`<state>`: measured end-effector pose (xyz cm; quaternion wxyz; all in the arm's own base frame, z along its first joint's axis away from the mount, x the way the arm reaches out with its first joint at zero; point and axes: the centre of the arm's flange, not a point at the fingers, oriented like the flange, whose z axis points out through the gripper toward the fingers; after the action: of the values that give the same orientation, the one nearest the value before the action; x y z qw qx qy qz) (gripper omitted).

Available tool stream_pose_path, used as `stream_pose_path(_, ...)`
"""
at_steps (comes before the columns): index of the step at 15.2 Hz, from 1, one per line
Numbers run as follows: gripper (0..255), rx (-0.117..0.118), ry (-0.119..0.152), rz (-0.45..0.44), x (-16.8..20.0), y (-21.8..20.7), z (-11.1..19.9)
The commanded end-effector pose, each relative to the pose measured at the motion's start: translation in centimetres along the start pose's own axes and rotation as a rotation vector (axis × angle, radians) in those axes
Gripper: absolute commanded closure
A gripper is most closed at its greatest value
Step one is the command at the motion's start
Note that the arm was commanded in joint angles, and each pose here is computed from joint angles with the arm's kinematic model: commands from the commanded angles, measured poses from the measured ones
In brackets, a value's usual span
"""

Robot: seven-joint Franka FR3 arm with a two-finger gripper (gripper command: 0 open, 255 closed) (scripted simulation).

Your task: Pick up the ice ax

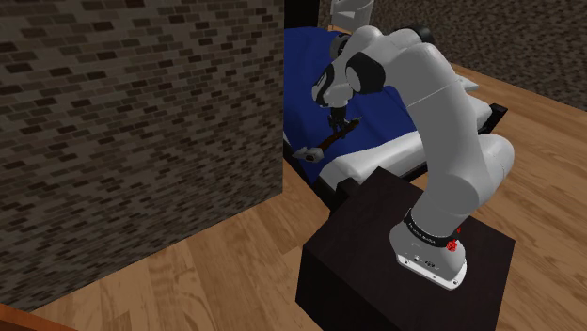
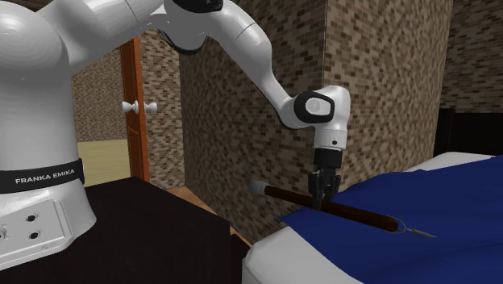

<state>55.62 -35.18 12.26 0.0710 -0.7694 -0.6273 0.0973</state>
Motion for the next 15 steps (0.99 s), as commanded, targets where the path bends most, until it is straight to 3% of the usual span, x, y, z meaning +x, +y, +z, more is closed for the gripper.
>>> stream_pose_path(1,255,0.000,0.000,0.000,0.0,-0.1,-0.4)
stream_pose_path(15,255,0.000,0.000,0.000,-0.4,-1.8,-7.6)
